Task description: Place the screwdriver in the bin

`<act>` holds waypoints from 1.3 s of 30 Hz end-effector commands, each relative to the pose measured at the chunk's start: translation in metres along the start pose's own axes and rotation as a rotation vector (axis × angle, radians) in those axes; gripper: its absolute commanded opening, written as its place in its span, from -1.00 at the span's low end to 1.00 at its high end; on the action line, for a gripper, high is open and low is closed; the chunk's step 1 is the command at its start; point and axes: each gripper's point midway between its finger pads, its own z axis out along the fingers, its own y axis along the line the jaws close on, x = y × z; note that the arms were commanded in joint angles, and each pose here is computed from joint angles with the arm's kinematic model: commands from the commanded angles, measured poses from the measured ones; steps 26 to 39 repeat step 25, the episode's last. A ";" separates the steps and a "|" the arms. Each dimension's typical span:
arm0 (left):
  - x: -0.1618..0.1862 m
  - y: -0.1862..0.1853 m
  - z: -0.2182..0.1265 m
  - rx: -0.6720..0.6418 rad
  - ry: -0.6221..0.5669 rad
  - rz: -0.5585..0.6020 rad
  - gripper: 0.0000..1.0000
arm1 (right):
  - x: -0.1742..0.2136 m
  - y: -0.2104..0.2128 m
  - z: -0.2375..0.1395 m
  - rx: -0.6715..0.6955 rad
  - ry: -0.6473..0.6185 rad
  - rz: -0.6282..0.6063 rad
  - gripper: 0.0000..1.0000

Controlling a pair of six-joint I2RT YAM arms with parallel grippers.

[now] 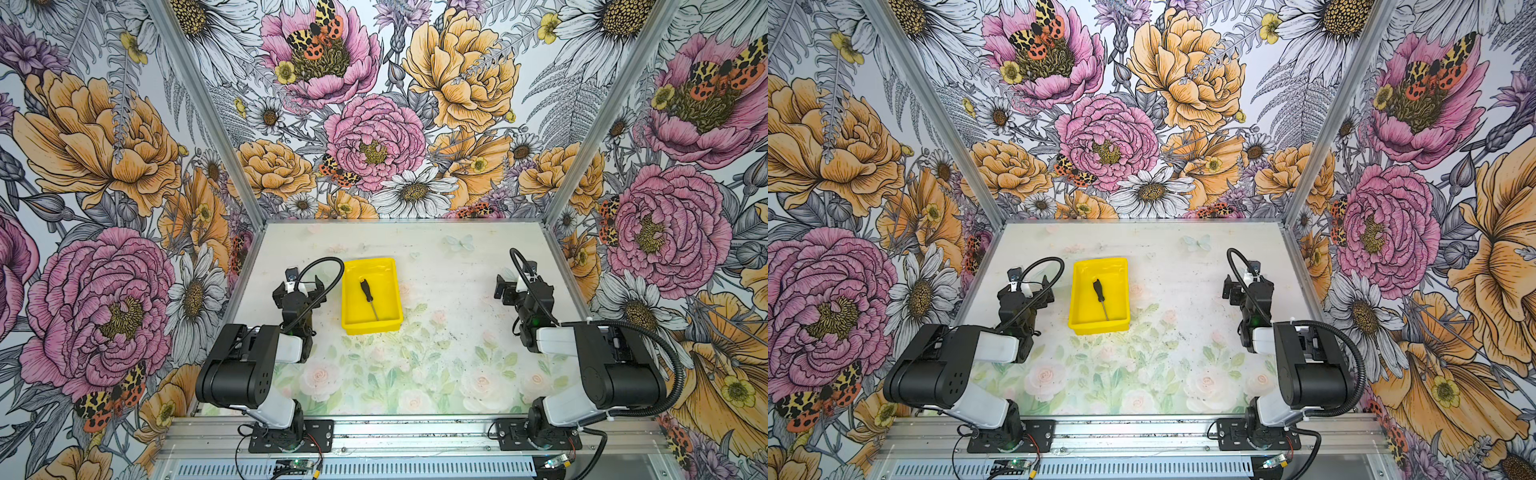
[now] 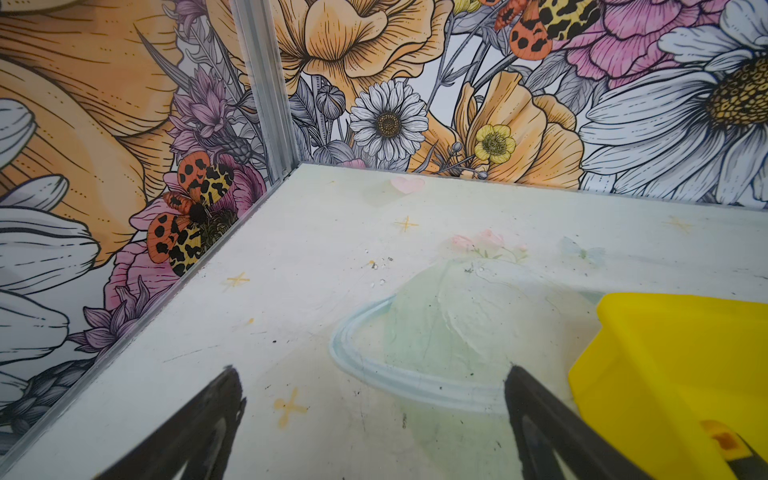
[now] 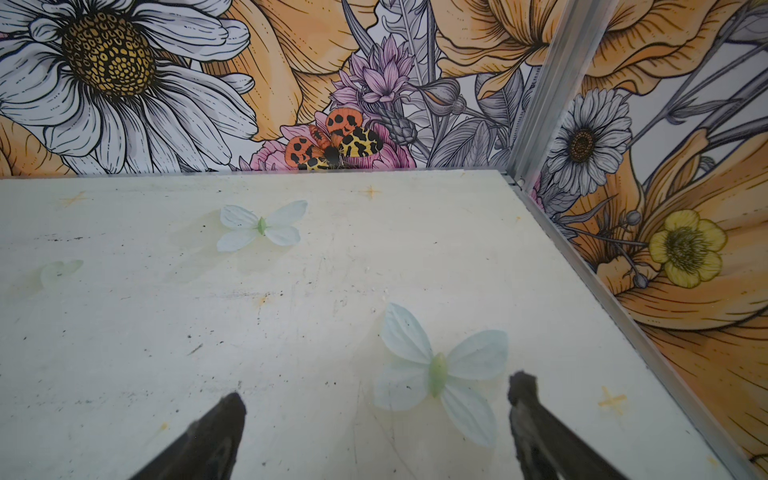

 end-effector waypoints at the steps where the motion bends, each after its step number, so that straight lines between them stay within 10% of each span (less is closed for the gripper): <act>1: -0.014 0.001 0.004 -0.015 -0.044 -0.001 0.97 | -0.004 0.001 -0.001 0.000 -0.026 0.003 0.99; 39: -0.012 0.002 0.009 0.026 -0.017 -0.021 0.97 | -0.004 0.001 -0.001 0.001 -0.026 0.004 0.99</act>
